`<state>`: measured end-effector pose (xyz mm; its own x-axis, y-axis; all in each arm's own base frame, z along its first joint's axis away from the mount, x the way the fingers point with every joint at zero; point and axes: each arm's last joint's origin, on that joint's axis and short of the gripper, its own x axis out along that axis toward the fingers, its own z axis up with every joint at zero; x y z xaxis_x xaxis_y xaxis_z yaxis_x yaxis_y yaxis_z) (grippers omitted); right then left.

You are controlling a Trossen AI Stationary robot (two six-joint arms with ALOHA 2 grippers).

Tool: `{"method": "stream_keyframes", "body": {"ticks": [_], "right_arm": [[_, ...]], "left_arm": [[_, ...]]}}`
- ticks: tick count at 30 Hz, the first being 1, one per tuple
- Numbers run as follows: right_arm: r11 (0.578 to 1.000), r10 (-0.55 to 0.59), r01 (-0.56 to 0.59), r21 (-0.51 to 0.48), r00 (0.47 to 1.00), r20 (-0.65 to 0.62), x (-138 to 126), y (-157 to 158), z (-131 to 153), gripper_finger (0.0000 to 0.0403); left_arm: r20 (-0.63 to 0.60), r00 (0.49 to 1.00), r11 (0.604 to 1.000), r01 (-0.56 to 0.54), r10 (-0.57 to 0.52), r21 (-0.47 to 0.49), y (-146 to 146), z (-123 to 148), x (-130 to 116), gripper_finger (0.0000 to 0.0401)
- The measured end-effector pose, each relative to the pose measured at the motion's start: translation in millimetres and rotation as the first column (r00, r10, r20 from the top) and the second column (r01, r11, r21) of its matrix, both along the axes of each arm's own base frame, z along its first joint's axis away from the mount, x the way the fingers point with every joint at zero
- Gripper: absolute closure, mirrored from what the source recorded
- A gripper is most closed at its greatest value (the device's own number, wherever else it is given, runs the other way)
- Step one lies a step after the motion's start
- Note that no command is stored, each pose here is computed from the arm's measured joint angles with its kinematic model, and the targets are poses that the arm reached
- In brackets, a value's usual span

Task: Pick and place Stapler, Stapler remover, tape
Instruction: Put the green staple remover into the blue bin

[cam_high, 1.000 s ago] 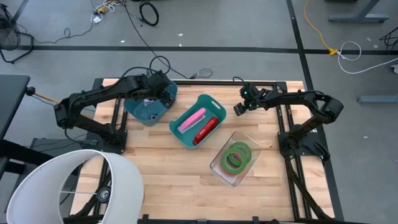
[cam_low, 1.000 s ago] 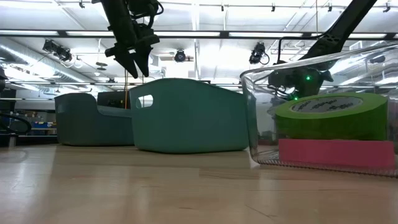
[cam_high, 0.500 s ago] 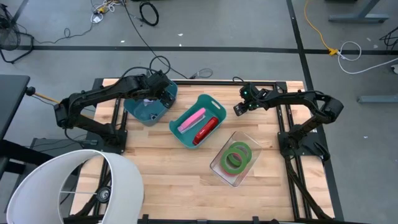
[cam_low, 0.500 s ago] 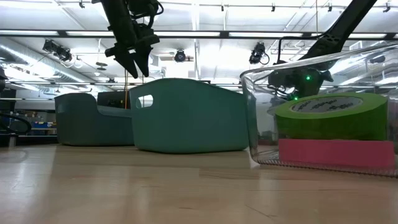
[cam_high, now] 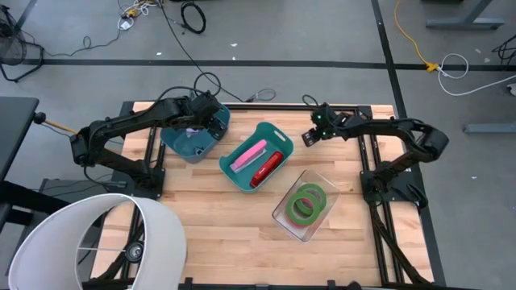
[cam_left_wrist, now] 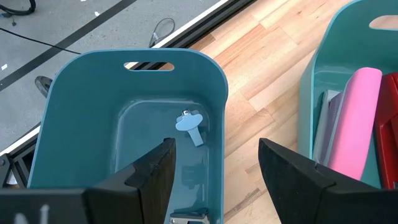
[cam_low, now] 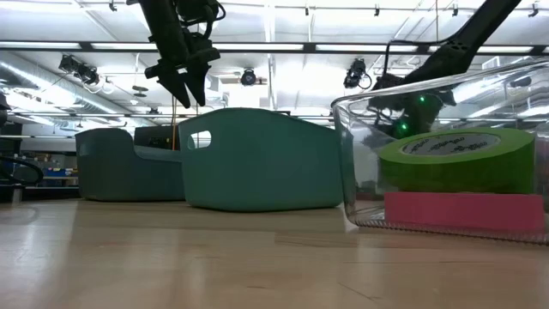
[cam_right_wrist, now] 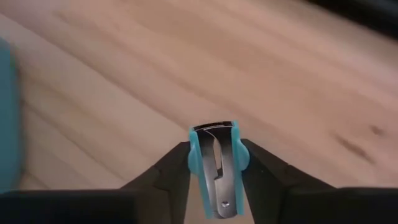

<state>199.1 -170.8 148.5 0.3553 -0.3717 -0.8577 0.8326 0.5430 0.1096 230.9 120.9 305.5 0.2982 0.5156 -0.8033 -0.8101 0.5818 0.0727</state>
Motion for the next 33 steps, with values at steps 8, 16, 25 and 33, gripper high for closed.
{"method": "stream_keyframes", "body": {"ticks": [8,16,25,33], "right_arm": [[0.996,0.034,-0.021,-0.082,0.988,0.152,10.5,-7.1,45.7,0.028],[0.975,0.089,-0.015,-0.22,0.939,0.331,10.5,-6.0,109.2,0.0285],[0.946,0.222,-0.059,-0.319,0.835,0.503,4.9,6.8,160.6,0.0285],[0.928,0.321,-0.098,-0.359,0.7,0.638,5.6,19.3,183.8,0.0285]], "left_arm": [[0.0,1.0,1.0,0.0,0.0,0.0,0.0,0.0,0.0,0.0168],[0.009,1.0,1.0,0.0,0.0,0.005,0.3,0.6,0.7,0.0168],[0.12,0.993,0.999,0.015,-0.019,0.034,3.5,6.6,9.0,0.0168],[0.394,0.904,0.986,0.157,-0.167,0.057,6.3,23.7,28.1,0.0168]]}}
